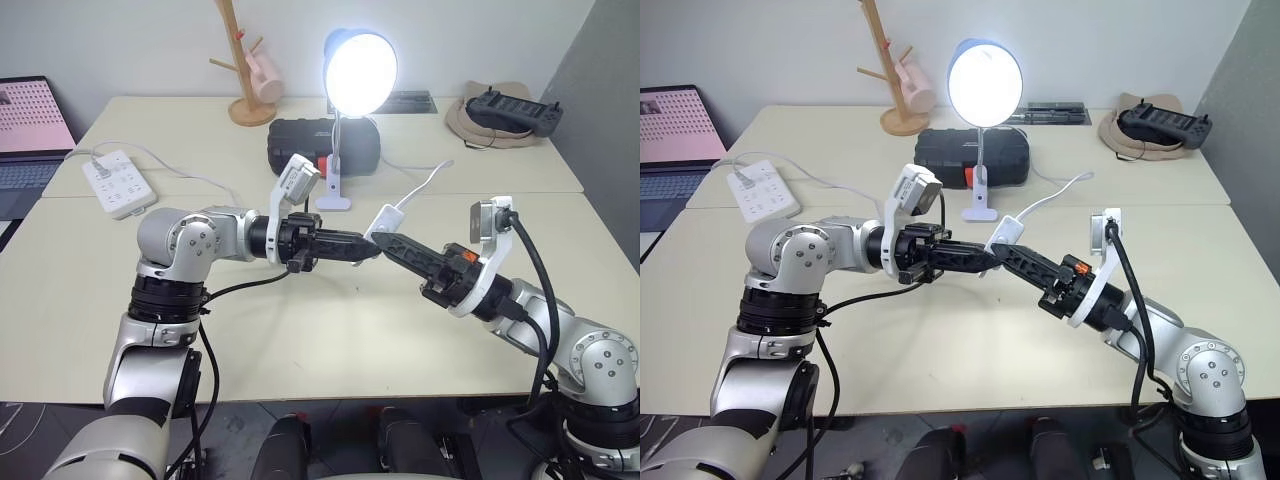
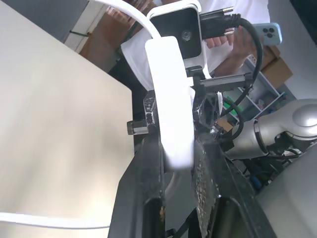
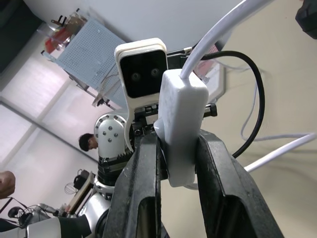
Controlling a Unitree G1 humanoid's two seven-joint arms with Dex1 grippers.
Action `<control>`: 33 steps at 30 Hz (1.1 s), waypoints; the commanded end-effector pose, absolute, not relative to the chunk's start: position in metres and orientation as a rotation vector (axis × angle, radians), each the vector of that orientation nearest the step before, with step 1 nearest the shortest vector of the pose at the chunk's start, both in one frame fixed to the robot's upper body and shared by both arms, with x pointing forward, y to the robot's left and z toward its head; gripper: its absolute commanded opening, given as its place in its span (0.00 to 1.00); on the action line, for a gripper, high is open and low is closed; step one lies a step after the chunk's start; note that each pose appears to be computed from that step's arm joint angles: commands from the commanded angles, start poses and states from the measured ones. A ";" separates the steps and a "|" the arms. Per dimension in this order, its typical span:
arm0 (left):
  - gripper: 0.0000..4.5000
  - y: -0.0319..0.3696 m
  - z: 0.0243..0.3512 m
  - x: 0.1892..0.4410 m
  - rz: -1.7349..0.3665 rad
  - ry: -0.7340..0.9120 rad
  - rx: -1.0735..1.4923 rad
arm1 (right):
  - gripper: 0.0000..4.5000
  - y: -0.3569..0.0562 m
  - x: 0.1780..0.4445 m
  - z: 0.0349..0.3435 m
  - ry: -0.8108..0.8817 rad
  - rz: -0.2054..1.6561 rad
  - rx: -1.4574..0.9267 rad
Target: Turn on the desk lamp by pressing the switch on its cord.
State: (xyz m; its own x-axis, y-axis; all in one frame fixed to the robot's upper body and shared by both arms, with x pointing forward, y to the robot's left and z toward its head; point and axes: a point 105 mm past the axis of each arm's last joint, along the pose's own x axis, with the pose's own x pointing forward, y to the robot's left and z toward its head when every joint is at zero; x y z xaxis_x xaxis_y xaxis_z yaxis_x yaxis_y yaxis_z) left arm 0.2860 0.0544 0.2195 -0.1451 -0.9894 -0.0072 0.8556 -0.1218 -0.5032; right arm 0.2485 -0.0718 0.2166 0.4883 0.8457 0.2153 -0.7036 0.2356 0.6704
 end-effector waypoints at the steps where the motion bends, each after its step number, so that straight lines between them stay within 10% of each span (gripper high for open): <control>1: 0.09 0.055 0.226 0.287 -1.666 0.420 -0.348 | 0.13 -0.071 0.243 0.227 0.174 1.114 0.810; 7: 0.09 0.055 0.225 0.288 -1.665 0.415 -0.338 | 0.12 -0.071 0.245 0.225 0.177 1.099 0.778; 20: 0.09 0.071 0.218 0.294 -1.638 0.431 -0.206 | 0.79 -0.087 0.241 0.222 0.200 1.087 0.718; 25: 0.09 0.113 0.167 0.332 -1.490 0.425 0.394 | 0.99 -0.106 0.236 0.204 0.250 1.022 0.313; 33: 0.09 0.127 0.133 0.371 -1.432 0.336 0.920 | 0.99 -0.103 0.232 0.176 0.249 0.993 -0.134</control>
